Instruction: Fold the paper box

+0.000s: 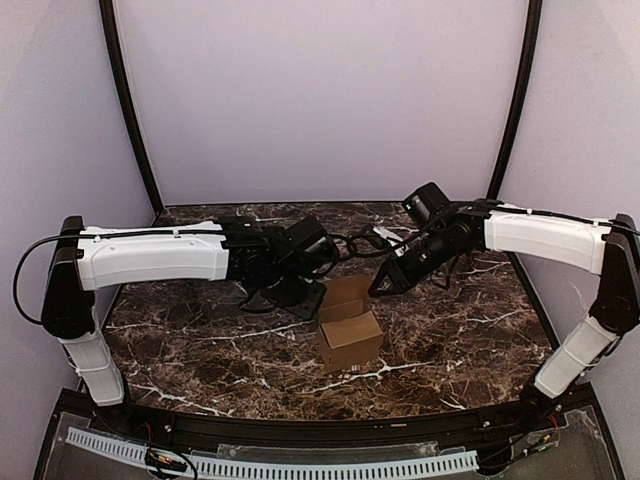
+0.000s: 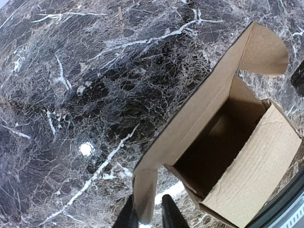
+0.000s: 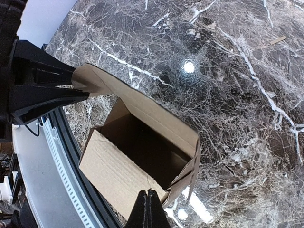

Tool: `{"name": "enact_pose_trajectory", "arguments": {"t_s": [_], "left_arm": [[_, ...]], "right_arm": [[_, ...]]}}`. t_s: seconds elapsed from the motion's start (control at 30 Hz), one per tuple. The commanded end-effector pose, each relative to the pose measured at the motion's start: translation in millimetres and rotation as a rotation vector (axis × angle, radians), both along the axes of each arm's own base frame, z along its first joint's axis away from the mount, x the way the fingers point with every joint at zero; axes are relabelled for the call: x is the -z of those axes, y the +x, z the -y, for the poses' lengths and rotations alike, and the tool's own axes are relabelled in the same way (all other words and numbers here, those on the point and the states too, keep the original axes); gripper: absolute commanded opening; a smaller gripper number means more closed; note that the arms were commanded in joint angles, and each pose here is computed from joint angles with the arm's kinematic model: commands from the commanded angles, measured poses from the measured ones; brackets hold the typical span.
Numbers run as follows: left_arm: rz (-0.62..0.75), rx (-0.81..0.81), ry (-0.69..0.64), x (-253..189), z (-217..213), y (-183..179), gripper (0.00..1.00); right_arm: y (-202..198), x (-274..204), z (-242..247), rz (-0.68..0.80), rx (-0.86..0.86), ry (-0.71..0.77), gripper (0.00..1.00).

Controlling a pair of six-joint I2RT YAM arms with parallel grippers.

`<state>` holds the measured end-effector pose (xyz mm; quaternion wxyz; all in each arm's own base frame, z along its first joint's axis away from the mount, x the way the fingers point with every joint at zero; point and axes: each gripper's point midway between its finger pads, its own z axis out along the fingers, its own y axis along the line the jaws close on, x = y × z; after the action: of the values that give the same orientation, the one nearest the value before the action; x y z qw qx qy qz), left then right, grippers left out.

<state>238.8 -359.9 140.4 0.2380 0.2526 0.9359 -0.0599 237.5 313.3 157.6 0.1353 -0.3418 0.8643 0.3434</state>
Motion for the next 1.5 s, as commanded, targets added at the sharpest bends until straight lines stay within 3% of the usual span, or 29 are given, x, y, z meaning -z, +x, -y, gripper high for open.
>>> {"name": "enact_pose_trajectory", "arguments": {"t_s": [0.0, 0.33, 0.6, 0.63, 0.73, 0.8, 0.97, 1.13, 1.23, 1.33, 1.47], "left_arm": [[0.019, 0.016, 0.008, -14, 1, -5, 0.23], [0.219, 0.138, -0.034, -67, 9, -11, 0.45], [0.277, 0.246, -0.069, -69, 31, -30, 0.47], [0.279, 0.24, -0.067, -68, 29, -30, 0.47], [0.266, 0.221, -0.076, -63, 26, -31, 0.48], [0.26, 0.202, -0.089, -59, 23, -33, 0.49], [0.294, 0.093, -0.121, -57, 1, -22, 0.59], [0.16, -0.146, -0.313, -31, -40, 17, 0.63], [0.096, -0.247, -0.391, -15, -60, 33, 0.61], [0.015, -0.291, -0.455, 2, -66, 32, 0.58], [-0.116, -0.338, -0.513, 29, -62, 26, 0.59]], "right_arm": [[-4, -4, 0, 0.013, 0.001, 0.007, 0.0], [2, -7, 1, 0.06, 0.003, -0.004, 0.0], [7, -14, 4, 0.098, -0.01, 0.002, 0.0], [11, -17, 6, 0.11, -0.005, 0.005, 0.05], [26, -27, 14, 0.138, 0.02, 0.023, 0.42], [33, -36, 19, 0.141, 0.012, 0.06, 0.51], [26, -49, 26, 0.257, -0.164, 0.137, 0.59], [1, -49, 25, 0.523, -0.417, 0.165, 0.66], [-18, -35, 18, 0.61, -0.563, 0.119, 0.7], [-16, -15, 18, 0.56, -0.563, 0.072, 0.71], [-13, -12, 8, 0.396, -0.478, 0.163, 0.71]]}}
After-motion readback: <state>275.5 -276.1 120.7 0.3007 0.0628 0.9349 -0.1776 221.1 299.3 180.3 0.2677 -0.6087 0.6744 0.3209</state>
